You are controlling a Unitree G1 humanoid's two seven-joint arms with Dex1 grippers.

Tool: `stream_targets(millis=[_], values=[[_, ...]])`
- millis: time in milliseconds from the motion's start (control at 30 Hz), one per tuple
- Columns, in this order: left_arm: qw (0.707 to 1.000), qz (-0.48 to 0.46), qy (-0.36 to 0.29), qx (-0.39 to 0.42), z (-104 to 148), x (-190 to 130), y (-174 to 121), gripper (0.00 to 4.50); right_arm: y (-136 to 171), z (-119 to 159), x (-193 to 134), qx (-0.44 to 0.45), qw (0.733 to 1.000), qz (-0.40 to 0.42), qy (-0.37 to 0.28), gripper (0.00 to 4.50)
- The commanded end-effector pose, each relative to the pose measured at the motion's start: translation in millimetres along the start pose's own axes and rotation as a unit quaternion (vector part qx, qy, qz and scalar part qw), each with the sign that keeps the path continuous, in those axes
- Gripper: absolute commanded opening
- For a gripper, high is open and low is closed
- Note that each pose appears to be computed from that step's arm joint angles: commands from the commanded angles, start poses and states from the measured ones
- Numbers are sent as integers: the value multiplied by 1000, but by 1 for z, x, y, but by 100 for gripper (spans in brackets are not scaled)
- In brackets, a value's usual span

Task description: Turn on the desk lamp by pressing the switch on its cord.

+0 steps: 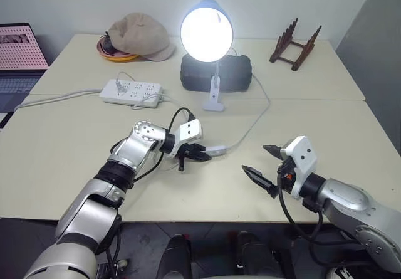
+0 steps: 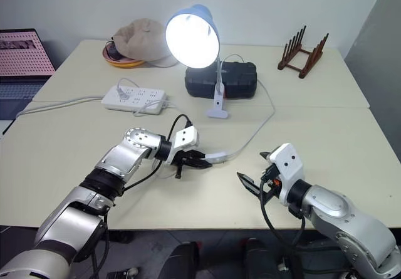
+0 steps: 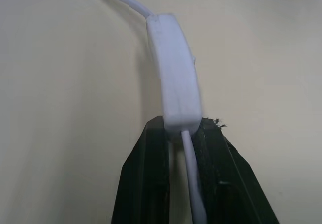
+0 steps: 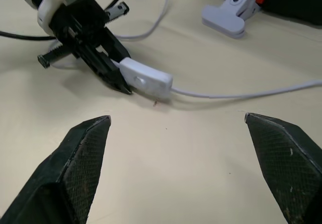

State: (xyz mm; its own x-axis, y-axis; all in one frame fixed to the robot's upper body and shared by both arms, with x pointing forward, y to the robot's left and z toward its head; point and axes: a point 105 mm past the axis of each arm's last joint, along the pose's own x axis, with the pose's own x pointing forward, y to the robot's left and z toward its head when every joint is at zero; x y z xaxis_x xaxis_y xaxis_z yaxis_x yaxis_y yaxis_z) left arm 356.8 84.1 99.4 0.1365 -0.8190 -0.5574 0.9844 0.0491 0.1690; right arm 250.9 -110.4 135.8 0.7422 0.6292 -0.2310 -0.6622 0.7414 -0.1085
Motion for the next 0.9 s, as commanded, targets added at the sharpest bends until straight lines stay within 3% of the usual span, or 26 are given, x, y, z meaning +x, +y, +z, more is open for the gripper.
stream_targets(millis=[33, 100, 400, 600, 733, 900], values=[[999, -24, -5, 24, 8, -3, 3, 105, 6, 2, 0, -15, 1000, 16, -10, 450], [999, -43, -10, 18, 10, -8, 0, 128, 7, -2, -1, -10, 1000, 22, -6, 450], [999, -48, -16, -6, 13, -53, -4, 314, 11, -6, -7, 0, 997, 76, -3, 450], [998, 22, -21, -46, 18, -120, -8, 433, -2, -3, -23, 4, 990, 139, 8, 450], [992, 91, -29, -81, 13, -146, -10, 446, -25, -5, -30, -1, 991, 134, 19, 450], [986, 143, -26, -83, 9, -148, -11, 446, -36, -6, -31, -8, 990, 136, 24, 450]])
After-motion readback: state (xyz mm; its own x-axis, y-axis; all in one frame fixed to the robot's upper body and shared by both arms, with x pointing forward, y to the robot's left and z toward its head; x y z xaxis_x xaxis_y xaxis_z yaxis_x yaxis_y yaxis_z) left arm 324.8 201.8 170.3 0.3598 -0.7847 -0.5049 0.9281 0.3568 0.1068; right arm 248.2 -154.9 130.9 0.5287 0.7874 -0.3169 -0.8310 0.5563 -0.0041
